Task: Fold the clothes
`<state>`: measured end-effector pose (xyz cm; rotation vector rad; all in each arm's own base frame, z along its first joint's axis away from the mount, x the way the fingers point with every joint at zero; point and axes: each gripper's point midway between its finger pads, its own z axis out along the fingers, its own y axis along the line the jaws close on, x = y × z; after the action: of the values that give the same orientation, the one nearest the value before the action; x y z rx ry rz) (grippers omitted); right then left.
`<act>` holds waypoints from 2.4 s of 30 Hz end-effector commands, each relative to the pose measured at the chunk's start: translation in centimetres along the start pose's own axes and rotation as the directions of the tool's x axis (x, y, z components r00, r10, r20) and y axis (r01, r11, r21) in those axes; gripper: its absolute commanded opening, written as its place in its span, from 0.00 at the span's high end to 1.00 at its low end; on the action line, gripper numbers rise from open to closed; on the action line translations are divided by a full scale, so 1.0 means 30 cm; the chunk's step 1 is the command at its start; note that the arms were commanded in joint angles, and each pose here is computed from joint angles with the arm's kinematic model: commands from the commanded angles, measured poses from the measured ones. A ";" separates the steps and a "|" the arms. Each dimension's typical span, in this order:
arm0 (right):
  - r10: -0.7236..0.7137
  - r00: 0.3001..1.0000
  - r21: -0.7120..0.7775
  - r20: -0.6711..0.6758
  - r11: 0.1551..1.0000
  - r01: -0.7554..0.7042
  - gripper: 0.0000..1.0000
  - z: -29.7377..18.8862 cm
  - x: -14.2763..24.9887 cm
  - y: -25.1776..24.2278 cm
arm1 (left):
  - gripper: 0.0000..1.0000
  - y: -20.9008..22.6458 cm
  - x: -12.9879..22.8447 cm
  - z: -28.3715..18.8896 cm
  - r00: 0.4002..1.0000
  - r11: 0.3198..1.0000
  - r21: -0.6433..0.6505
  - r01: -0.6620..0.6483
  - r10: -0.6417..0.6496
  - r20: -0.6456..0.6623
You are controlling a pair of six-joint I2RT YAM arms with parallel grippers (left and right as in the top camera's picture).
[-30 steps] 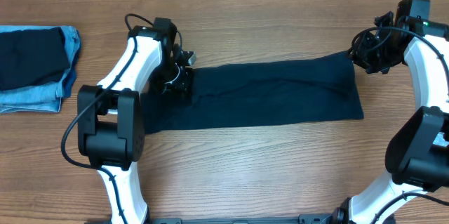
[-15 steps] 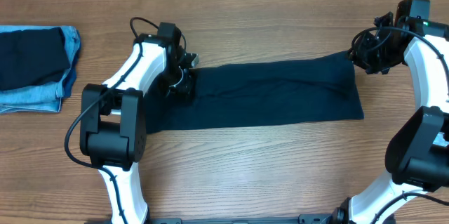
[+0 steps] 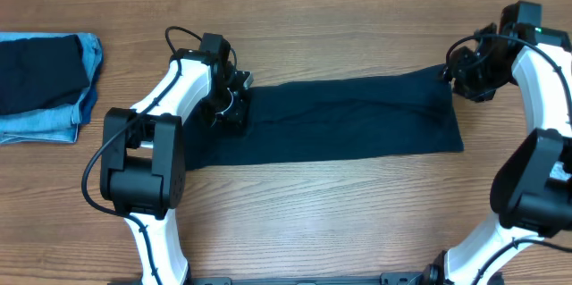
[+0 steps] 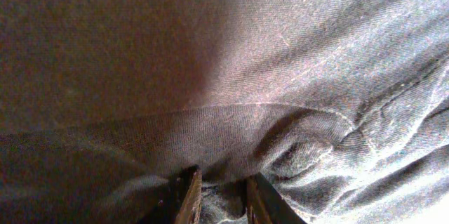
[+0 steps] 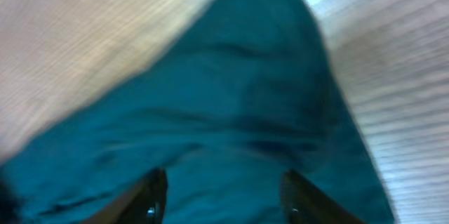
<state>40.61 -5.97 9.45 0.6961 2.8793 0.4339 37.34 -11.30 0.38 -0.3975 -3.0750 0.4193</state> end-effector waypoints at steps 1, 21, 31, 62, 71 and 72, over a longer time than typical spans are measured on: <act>0.049 0.998 0.160 -0.048 0.986 -0.041 0.37 0.027 0.029 -0.106 | 0.74 0.005 0.047 0.023 0.999 1.000 -0.004 0.013 -0.013 -0.044; 0.493 0.864 0.005 -0.107 0.869 -0.495 0.35 0.205 0.110 -0.067 | 0.76 0.005 0.048 0.023 0.999 1.000 -0.004 0.013 -0.013 -0.045; 0.514 0.857 0.000 0.026 0.858 -0.514 0.60 0.214 0.019 -0.110 | 0.77 0.032 0.064 0.019 0.998 0.999 -0.039 0.022 -0.024 -0.062; -0.036 0.929 -0.377 0.368 0.908 0.184 0.96 0.077 -0.271 0.108 | 0.75 0.034 0.056 0.020 0.998 0.999 -0.039 0.021 -0.023 -0.053; -0.098 0.816 -0.479 0.570 0.766 0.428 0.95 -0.140 -0.393 0.253 | 0.73 0.032 0.056 0.020 0.998 0.999 -0.038 0.021 -0.023 -0.053; -0.098 0.813 -0.476 0.574 0.768 0.429 0.95 -0.144 -0.397 0.253 | 0.73 0.032 0.056 0.020 0.998 0.999 -0.037 0.024 -0.026 -0.052</act>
<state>52.58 -6.15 13.45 0.2897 2.1701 0.8381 36.84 -11.08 0.33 -0.3916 -3.0591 0.4031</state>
